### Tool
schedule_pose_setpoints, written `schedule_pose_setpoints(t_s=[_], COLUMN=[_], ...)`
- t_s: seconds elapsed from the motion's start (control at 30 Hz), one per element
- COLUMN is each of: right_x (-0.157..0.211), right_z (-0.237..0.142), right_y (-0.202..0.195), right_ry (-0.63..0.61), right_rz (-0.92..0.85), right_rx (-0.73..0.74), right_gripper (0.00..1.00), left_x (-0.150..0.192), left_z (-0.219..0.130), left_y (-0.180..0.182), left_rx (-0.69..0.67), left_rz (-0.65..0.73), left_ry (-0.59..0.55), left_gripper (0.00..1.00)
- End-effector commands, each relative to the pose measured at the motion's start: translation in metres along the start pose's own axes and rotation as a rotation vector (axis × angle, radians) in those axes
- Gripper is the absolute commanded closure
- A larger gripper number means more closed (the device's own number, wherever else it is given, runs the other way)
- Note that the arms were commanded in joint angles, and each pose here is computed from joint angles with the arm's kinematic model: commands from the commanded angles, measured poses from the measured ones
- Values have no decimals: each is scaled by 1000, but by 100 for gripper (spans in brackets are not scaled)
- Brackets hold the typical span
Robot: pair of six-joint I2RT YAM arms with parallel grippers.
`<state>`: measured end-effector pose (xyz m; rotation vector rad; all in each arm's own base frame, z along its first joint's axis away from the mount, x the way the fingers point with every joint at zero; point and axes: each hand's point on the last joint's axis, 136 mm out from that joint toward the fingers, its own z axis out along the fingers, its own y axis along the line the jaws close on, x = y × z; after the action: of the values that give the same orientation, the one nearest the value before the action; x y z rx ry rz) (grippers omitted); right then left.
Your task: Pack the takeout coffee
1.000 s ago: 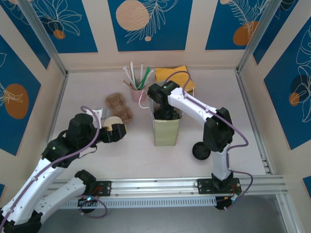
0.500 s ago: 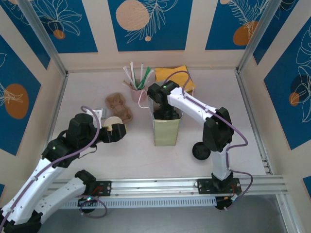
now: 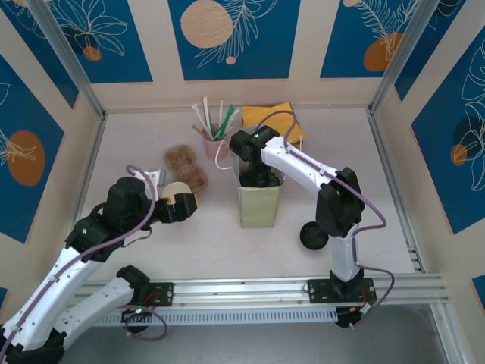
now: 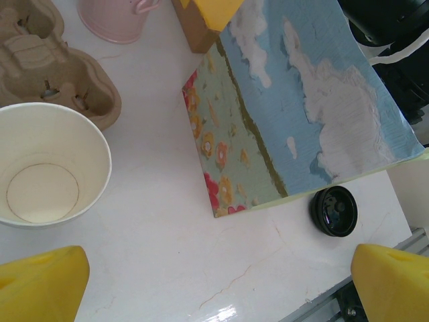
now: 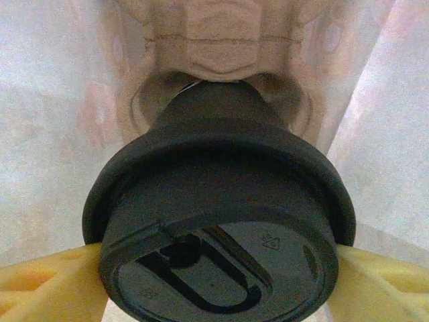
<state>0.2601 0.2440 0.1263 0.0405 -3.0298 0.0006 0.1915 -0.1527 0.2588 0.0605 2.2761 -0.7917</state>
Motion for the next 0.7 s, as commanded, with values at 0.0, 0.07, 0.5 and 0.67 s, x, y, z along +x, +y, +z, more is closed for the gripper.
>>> schedule_pose_setpoints(t_s=[0.0, 0.07, 0.5, 0.67], right_x=[-2, -2, -1, 0], right_z=[7, 7, 5, 2], right_y=[1, 1, 1, 3], right_ry=[15, 14, 12, 13], right_rz=[-2, -1, -1, -3], right_rx=[28, 28, 26, 19], right_gripper=[19, 19, 17, 17], left_x=[-1, -1, 0, 0], left_z=[2, 2, 3, 3], left_y=[-5, -5, -4, -5], left_rx=[21, 23, 20, 22], left_rz=[1, 2, 0, 0], left_ry=[-1, -3, 2, 0], left_gripper=[0, 0, 0, 0])
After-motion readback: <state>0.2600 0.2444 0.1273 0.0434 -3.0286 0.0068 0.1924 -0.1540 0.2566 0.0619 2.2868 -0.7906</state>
